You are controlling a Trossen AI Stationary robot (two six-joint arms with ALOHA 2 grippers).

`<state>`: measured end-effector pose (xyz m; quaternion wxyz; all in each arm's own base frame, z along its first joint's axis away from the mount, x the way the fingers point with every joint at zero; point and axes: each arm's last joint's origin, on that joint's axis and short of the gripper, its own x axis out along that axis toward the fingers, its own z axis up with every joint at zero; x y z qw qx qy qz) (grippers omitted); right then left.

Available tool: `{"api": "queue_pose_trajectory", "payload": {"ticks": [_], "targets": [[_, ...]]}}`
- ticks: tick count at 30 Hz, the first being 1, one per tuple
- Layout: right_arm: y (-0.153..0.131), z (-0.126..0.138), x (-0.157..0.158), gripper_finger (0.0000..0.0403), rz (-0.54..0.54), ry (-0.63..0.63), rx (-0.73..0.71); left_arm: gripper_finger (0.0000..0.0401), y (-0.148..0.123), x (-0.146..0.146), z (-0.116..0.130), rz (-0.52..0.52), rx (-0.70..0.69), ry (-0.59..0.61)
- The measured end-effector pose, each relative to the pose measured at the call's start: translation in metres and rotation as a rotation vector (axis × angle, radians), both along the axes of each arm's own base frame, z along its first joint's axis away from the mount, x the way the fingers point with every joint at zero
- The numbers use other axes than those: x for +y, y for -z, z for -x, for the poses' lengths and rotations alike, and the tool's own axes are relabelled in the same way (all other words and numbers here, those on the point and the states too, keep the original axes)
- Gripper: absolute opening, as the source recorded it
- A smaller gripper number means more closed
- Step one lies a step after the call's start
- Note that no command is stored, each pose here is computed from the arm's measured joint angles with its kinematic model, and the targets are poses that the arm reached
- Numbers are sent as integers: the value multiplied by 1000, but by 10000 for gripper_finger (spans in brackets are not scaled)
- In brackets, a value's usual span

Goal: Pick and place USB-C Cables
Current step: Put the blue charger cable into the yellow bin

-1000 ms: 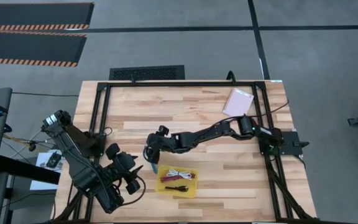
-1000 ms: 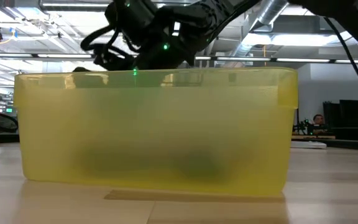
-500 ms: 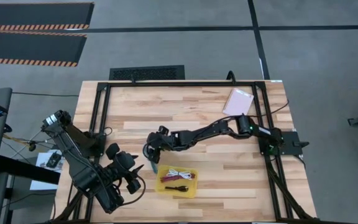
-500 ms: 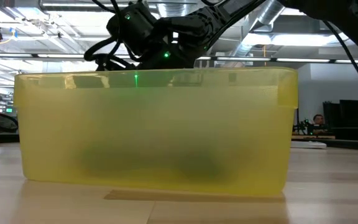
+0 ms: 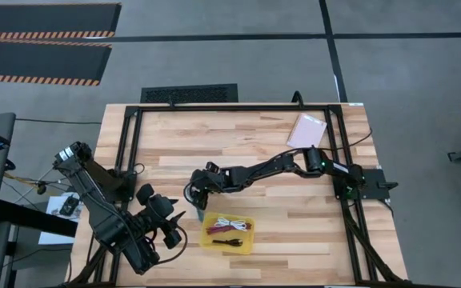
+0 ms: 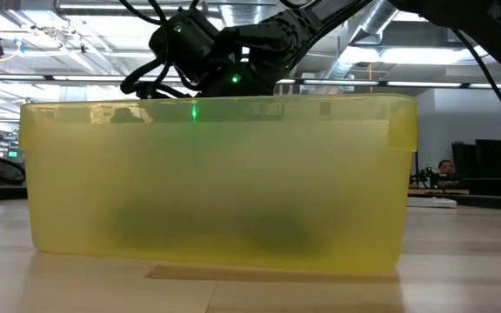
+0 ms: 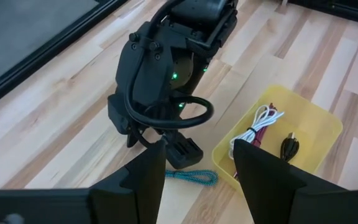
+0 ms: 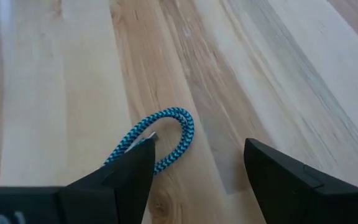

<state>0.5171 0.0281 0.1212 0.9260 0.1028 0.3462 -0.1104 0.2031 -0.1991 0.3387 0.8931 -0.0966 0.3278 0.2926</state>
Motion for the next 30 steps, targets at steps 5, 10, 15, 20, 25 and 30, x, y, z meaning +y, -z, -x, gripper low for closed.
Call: {"api": "queue_pose_trajectory", "payload": {"ticks": [5, 10, 15, 20, 25, 30], "targets": [[2, 2, -5, 267, -15, 26, 24, 179, 0, 0, 0, -1, 0, 0], [3, 3, -8, 254, -14, 33, 47, 179, 0, 0, 0, -6, -4, 1], [4, 3, -8, 240, -14, 32, 53, 179, 0, 0, 0, -8, -6, 1], [4, 5, -12, 202, -14, 42, 68, 179, 0, 0, 0, -8, -5, 1], [5, 6, -19, 134, -14, 55, 86, 179, 0, 0, 0, -9, -5, 1], [5, 7, -25, 50, -14, 66, 97, 179, 0, 0, 0, -9, -5, 1]]}}
